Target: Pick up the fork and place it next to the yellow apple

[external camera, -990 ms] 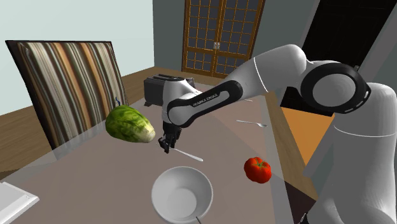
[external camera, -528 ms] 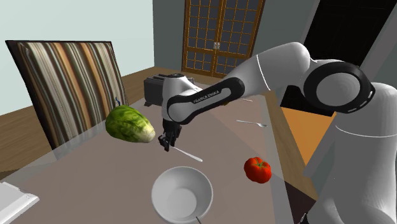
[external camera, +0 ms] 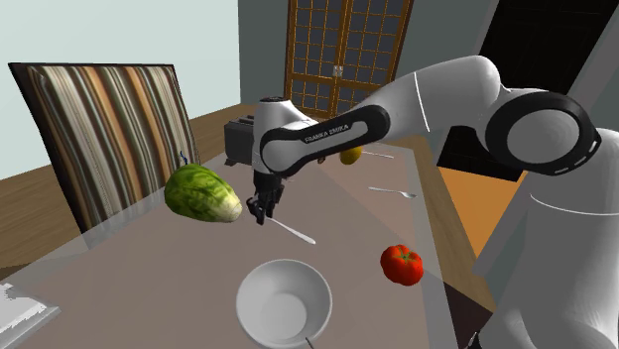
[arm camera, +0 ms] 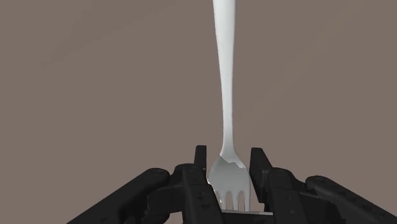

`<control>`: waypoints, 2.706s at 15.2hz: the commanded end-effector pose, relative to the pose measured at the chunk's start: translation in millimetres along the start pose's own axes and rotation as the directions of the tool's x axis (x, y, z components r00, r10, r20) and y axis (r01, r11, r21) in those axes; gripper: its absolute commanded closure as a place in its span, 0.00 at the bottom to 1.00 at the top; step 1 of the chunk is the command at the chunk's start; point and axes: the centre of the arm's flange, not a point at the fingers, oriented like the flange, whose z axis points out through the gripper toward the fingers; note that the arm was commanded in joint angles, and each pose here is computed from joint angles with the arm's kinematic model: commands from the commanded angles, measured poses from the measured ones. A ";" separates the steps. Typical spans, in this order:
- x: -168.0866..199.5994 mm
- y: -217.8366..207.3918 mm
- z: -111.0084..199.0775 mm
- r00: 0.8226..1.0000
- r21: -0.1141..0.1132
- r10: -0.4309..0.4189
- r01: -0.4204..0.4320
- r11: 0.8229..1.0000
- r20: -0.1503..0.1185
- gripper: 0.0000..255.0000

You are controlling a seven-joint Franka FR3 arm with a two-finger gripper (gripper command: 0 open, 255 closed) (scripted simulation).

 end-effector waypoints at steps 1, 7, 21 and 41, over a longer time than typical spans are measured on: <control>0.5 -0.7 -10.3 1.000 0.000 0.000 0.000 1.000 0.001 1.00; 1.9 -1.2 -41.9 1.000 0.000 0.000 0.000 1.000 0.001 1.00; 5.1 -2.5 -115.8 1.000 0.000 0.000 0.000 1.000 0.001 1.00; -47.7 187.5 -144.5 1.000 0.000 0.000 0.000 1.000 0.001 1.00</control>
